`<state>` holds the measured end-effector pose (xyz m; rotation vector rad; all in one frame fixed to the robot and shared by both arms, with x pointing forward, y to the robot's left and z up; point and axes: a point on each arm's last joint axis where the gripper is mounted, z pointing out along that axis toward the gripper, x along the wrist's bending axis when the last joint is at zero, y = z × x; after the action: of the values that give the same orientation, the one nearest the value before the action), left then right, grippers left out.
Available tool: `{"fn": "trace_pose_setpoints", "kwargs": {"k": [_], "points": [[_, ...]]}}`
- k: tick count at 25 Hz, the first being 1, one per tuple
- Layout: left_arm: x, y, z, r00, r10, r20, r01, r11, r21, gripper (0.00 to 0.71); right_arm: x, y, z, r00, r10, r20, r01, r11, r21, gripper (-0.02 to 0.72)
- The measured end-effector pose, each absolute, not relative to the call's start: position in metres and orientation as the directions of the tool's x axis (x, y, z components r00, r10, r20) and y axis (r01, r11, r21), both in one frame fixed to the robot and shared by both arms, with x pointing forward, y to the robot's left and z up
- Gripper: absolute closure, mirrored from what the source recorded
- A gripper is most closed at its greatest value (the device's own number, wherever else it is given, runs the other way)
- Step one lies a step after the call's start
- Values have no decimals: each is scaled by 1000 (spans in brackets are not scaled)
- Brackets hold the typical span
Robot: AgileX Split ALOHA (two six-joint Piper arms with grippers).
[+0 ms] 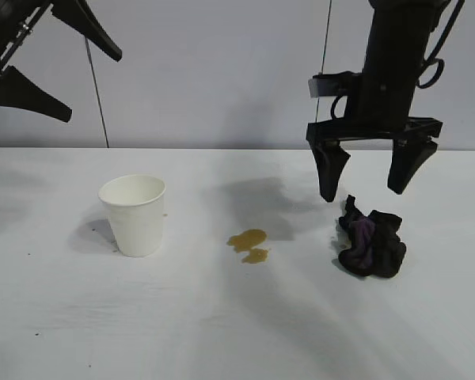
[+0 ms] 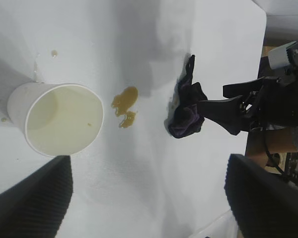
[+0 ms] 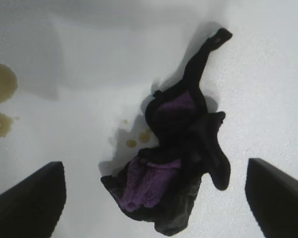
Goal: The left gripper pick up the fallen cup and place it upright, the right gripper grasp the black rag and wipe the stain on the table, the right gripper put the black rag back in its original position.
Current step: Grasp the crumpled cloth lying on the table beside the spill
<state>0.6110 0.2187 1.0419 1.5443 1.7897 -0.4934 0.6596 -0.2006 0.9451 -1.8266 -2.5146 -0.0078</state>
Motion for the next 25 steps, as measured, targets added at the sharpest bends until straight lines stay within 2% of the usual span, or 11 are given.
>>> {"fn": "trace_pose_setpoints", "kwargs": {"k": [3, 6, 15, 25], "points": [[611, 219, 1042, -32, 695, -719, 964, 212, 162, 107, 650, -205, 930, -306, 952, 16, 949, 306, -79, 30], [611, 219, 1042, -32, 695, -719, 964, 212, 162, 107, 647, -207, 927, -301, 953, 0, 949, 300, -95, 30], [611, 219, 1042, -32, 695, -718, 964, 212, 162, 107, 648, -207, 927, -302, 953, -4, 950, 300, -86, 43], [611, 219, 1042, -32, 695, -718, 964, 212, 162, 107, 655, -204, 926, -297, 955, 1, 955, 297, -14, 43]]}}
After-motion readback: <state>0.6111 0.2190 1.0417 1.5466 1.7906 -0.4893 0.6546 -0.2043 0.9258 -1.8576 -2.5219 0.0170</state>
